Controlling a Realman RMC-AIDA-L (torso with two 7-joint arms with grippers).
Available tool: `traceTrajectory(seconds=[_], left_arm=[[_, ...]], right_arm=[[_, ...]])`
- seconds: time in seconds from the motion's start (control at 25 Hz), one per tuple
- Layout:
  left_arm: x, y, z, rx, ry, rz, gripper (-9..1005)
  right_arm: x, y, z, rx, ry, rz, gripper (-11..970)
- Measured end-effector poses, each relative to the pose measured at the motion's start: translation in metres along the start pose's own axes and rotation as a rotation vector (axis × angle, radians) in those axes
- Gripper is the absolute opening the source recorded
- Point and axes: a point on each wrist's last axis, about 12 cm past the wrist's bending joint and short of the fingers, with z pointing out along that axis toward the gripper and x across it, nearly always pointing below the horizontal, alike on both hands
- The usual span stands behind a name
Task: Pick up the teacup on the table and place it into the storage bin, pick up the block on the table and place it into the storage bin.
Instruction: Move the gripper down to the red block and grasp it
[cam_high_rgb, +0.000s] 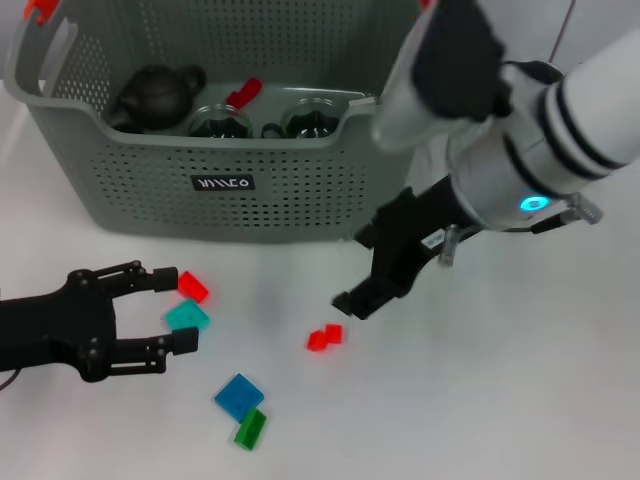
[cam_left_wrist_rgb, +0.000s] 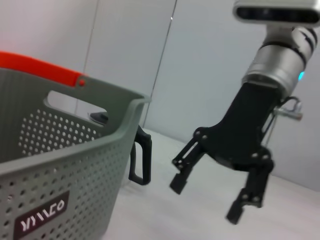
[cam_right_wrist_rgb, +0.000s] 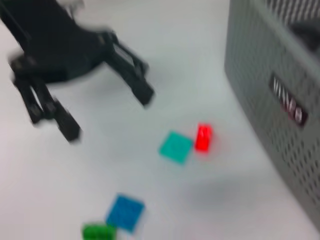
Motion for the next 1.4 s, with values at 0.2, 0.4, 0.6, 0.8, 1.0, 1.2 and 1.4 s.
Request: traceTrajectory(seconds=[0.2,0.4,0.6,0.8,1.0,1.2,1.4], left_arm=[[0.002,0.000,0.001,0.004,0.010,-0.004,854],[0.004,-0.002,0.005,0.006,0.002,-0.012,854],[0.004,-0.003,0.007,0.009,-0.002,-0.015,855],[0.005,-0.004,0.010,0.012,-0.007,-0.016,855],[0.005,-0.004,0.011,0.012,-0.006,-0.016,855],[0.005,-0.004,0.011,0.011,-0.006,-0.016,854],[0.005,-0.004,0.010,0.010,-0.007,-0.016,854]], right_arm=[[-0.004,-0.002,0.023,0.035,0.136,-0.051,914],[-0.008,0.005,0.043,0.034,0.216,-0.118,910],[-0.006,0.008,0.056,0.031,0.268,-0.140,875],[-0.005,0.010,0.065,0.048,0.281,-0.149,769],[-0.007,0.013,0.076,0.061,0.265,-0.165,651],[-0.009,0.013,0.081,0.061,0.249,-0.166,639],[-0.009,0.010,0.083,0.066,0.265,-0.162,639]])
